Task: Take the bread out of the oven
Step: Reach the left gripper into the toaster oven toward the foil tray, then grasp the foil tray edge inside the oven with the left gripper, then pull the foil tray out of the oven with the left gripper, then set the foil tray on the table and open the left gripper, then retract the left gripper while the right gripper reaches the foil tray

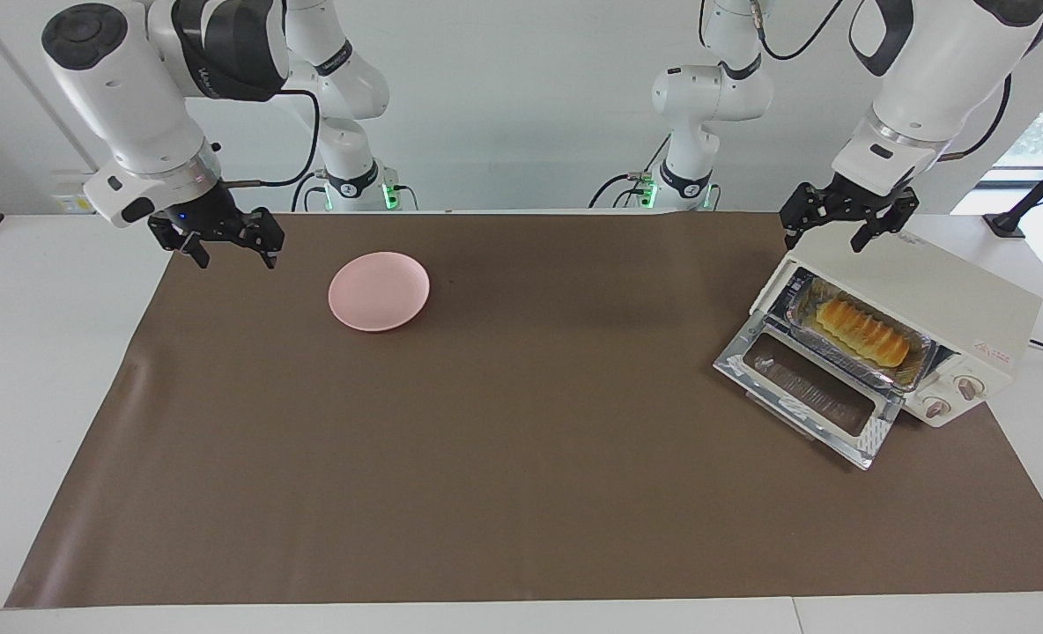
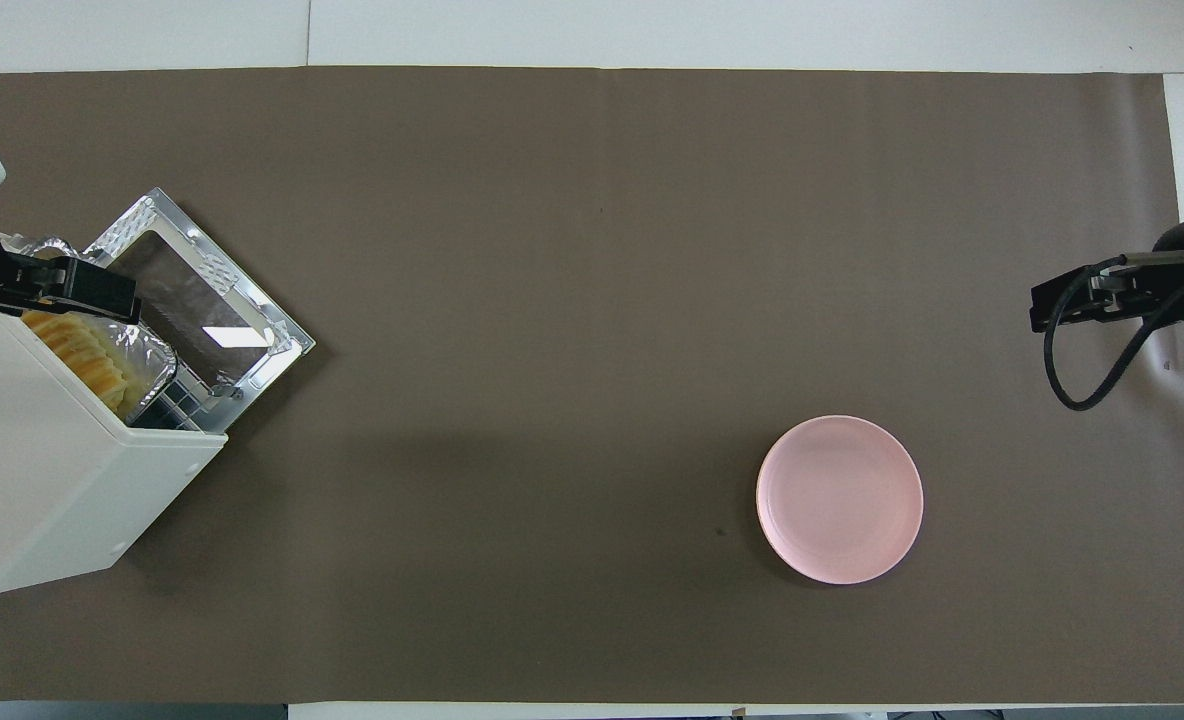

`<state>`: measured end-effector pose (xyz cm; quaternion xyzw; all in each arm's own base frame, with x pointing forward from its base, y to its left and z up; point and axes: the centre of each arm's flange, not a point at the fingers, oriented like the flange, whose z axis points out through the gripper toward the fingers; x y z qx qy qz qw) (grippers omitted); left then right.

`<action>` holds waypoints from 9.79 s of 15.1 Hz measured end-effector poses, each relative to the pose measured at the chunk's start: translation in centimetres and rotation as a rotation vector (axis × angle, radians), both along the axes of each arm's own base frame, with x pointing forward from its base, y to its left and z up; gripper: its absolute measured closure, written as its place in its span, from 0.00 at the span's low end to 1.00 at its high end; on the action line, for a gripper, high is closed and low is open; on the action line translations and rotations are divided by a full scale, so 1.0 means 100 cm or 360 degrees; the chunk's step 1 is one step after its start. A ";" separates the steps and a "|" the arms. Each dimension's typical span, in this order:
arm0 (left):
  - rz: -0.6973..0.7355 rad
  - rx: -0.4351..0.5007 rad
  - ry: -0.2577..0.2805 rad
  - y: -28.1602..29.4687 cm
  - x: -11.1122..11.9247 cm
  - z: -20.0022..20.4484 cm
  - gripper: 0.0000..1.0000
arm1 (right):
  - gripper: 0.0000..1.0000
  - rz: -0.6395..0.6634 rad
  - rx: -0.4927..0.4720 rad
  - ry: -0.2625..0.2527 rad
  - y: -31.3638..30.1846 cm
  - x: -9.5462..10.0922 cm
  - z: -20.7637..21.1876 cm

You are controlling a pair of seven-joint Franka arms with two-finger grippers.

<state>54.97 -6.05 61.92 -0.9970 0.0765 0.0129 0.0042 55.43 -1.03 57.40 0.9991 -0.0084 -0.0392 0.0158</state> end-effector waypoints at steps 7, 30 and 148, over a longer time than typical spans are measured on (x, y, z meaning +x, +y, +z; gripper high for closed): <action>-0.0001 0.0000 0.0003 0.001 0.000 -0.001 0.00 | 0.00 0.0000 0.0000 0.0000 0.000 0.000 0.000; 0.1049 0.0396 -0.0001 0.038 0.102 -0.109 0.00 | 0.00 0.0000 0.0000 0.0000 0.000 0.000 0.000; 0.0196 0.0010 0.0303 0.024 -0.012 -0.001 0.00 | 0.47 -0.0314 0.0141 -0.0134 0.344 -0.011 -0.263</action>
